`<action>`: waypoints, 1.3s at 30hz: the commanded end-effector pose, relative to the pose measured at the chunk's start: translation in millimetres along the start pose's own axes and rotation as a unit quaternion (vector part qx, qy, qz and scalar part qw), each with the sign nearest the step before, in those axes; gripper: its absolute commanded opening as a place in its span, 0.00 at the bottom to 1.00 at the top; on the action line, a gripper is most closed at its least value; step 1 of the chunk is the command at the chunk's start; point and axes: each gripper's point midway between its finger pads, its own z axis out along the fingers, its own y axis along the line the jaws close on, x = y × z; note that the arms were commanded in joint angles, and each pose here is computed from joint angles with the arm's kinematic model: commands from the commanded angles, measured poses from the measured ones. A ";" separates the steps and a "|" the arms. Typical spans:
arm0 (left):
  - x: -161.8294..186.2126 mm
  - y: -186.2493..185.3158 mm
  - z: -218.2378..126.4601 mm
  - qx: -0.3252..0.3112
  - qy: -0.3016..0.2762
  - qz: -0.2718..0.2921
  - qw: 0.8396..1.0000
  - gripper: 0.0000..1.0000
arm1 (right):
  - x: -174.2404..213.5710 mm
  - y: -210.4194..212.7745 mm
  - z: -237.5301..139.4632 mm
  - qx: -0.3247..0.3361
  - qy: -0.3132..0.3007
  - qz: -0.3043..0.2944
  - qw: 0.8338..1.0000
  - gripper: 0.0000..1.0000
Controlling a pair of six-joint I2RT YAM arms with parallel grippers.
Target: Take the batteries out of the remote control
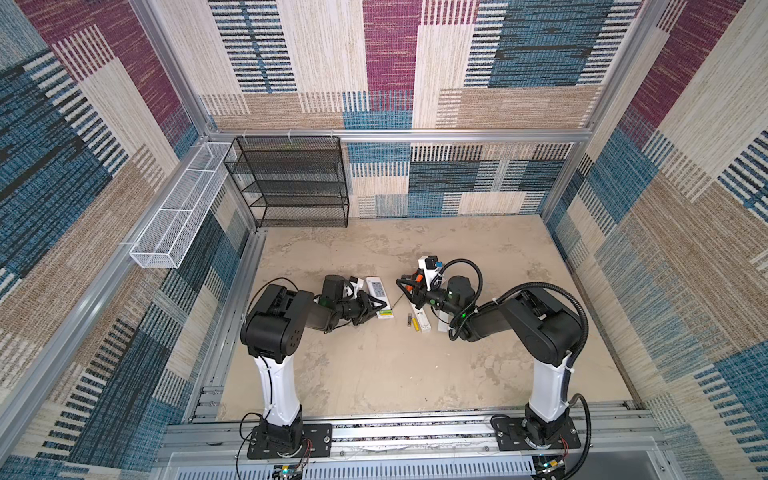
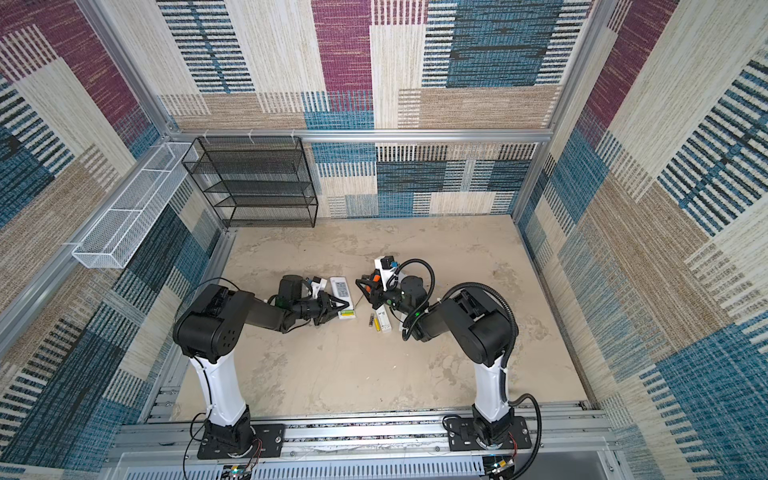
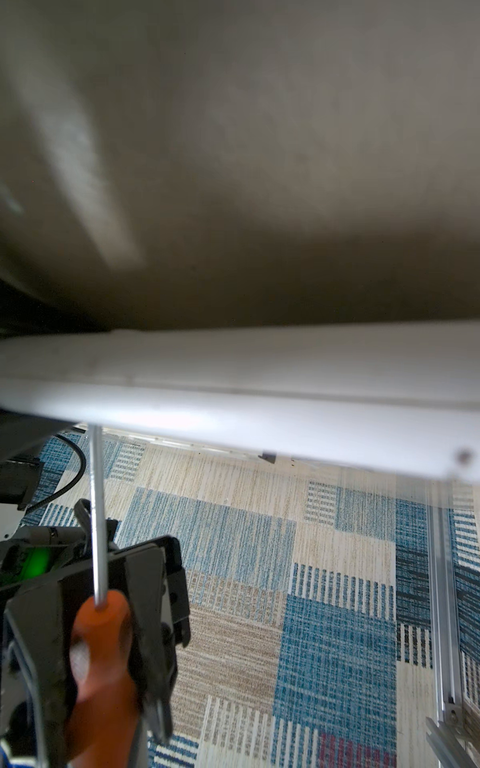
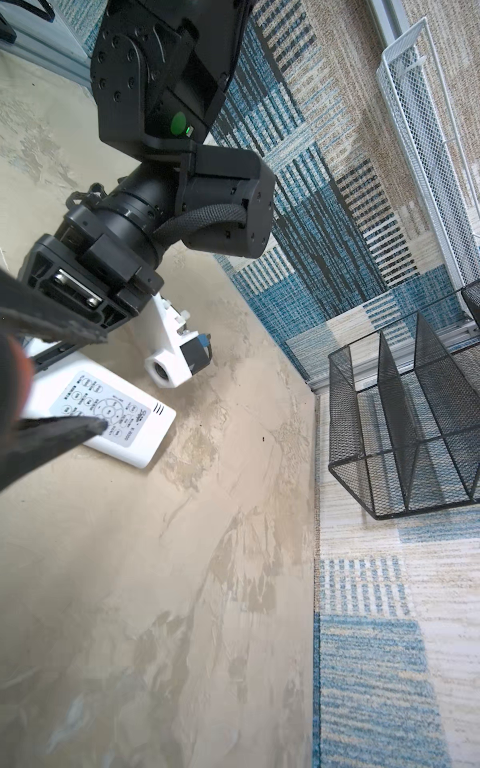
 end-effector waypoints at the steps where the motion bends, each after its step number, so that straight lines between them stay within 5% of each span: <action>1: 18.6 34.9 2.5 -0.060 0.023 -0.071 0.995 0.14 | 79.8 -2.7 -9.2 0.000 0.146 0.055 0.988 0.00; 8: 19.8 37.7 2.9 -0.065 0.027 -0.071 0.995 0.14 | 88.1 4.0 -9.1 -0.011 0.164 0.059 0.985 0.00; 18: 19.4 34.0 1.8 -0.062 0.027 -0.066 0.996 0.16 | 45.7 38.5 -21.8 -0.099 0.065 0.190 0.974 0.00; 29: 16.0 2.6 -10.0 -0.039 0.016 -0.032 0.999 0.16 | -31.1 50.0 -46.4 -0.105 -0.048 0.186 0.976 0.00; 39: 14.3 -8.5 -18.4 -0.050 0.007 -0.002 0.999 0.16 | -36.9 37.8 -51.5 -0.044 -0.044 0.145 0.987 0.00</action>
